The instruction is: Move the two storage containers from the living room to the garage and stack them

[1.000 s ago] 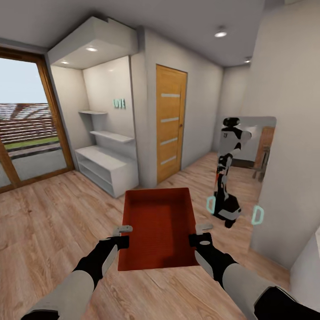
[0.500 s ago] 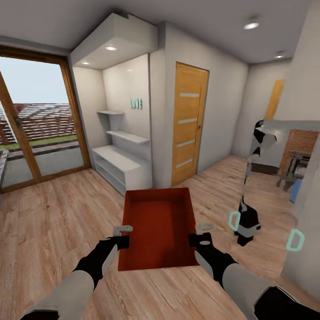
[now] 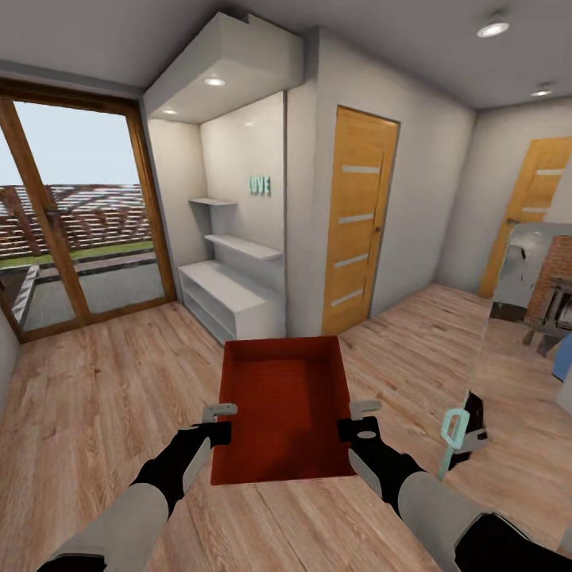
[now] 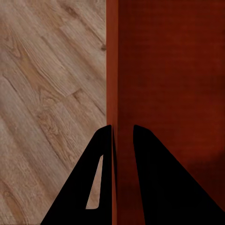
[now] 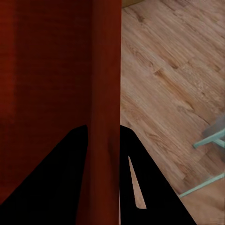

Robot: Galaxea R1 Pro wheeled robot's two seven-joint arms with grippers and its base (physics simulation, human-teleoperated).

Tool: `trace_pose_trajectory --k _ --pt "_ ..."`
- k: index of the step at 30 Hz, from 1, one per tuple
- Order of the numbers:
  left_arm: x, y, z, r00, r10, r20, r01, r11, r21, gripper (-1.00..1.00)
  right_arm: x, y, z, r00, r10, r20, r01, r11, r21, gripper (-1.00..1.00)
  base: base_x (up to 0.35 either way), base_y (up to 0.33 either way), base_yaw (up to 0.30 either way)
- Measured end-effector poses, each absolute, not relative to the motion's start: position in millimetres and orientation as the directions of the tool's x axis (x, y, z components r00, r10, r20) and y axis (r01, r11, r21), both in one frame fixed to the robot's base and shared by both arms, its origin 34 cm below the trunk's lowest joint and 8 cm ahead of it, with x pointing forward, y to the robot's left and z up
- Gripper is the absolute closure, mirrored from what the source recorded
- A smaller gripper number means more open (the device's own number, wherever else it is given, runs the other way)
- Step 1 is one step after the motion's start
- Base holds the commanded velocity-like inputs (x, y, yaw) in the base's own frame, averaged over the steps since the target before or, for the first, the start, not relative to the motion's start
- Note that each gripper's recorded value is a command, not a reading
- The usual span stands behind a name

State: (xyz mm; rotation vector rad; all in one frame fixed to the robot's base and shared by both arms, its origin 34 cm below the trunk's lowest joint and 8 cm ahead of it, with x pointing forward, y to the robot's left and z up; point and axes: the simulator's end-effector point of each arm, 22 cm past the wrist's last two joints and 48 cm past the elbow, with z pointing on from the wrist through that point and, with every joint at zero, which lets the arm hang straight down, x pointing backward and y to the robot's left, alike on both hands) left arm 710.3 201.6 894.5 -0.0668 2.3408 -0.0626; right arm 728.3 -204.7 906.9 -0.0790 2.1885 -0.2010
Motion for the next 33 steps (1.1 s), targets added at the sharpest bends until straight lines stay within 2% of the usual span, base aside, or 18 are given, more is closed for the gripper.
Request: trace_pose_trajectory --k 33 --pt "710.7 201.5 895.1 -0.695 -0.066 -0.716 -0.028 0.997 -0.065 1.0 728.4 -204.8 907.1 -0.585 -0.13 -0.801 0.018 0.985 -0.173 1.0 0.323 0.0 -0.012"
